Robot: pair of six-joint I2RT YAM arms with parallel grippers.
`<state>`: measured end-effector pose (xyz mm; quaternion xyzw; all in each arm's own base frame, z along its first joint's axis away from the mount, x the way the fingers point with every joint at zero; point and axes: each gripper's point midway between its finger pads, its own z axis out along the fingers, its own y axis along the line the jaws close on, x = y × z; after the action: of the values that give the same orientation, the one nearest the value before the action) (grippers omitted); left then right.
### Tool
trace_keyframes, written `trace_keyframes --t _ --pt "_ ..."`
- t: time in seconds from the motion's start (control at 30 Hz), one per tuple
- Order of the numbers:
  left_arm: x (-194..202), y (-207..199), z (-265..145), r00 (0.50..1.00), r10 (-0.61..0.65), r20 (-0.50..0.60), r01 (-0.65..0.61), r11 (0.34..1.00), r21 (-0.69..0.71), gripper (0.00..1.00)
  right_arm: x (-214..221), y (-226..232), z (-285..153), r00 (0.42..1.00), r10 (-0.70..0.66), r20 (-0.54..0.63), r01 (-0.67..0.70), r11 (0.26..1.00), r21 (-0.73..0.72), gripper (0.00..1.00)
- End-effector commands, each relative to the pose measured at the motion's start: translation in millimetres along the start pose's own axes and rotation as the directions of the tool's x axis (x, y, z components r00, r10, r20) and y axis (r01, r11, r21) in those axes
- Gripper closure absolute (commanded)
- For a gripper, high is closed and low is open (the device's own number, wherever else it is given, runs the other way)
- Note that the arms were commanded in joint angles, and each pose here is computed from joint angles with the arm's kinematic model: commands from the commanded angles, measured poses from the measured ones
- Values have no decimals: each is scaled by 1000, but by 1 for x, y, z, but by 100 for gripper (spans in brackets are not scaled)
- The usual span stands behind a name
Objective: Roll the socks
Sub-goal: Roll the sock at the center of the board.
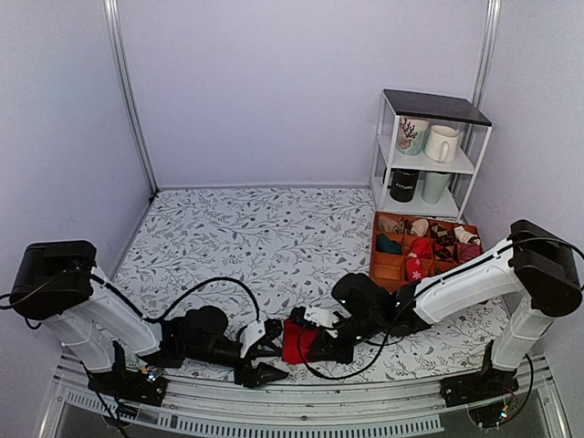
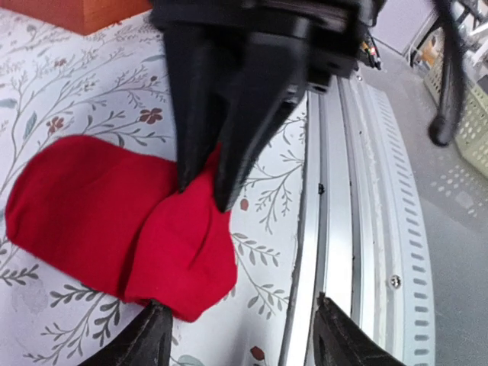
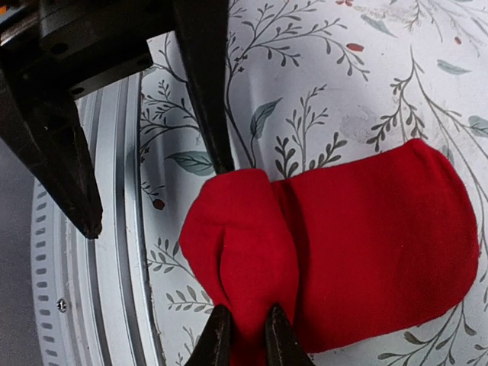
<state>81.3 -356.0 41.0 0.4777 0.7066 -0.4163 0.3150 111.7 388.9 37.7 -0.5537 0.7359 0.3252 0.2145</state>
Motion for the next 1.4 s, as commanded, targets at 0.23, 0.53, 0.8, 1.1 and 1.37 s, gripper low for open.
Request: trace_keyframes --t 0.23,0.53,0.8,1.1,1.37 --pt "-29 1 -13 928 359 102 -335 922 -197 34 52 -3 16 924 265 -276 -308 943 -126 89" --pt "-14 -1 14 919 392 44 -383 914 -136 34 52 -5 18 912 285 -294 -329 938 -112 89" --pt "11 10 22 943 333 -23 -332 932 -142 39 53 -4 17 910 284 -302 -331 937 -116 89" --pt "36 18 39 951 273 -145 -292 948 -128 73 50 -1 16 910 286 -300 -336 932 -134 88" --pt "64 30 36 958 128 -256 -176 969 -174 100 21 -7 3 950 248 -187 -270 957 -106 69"
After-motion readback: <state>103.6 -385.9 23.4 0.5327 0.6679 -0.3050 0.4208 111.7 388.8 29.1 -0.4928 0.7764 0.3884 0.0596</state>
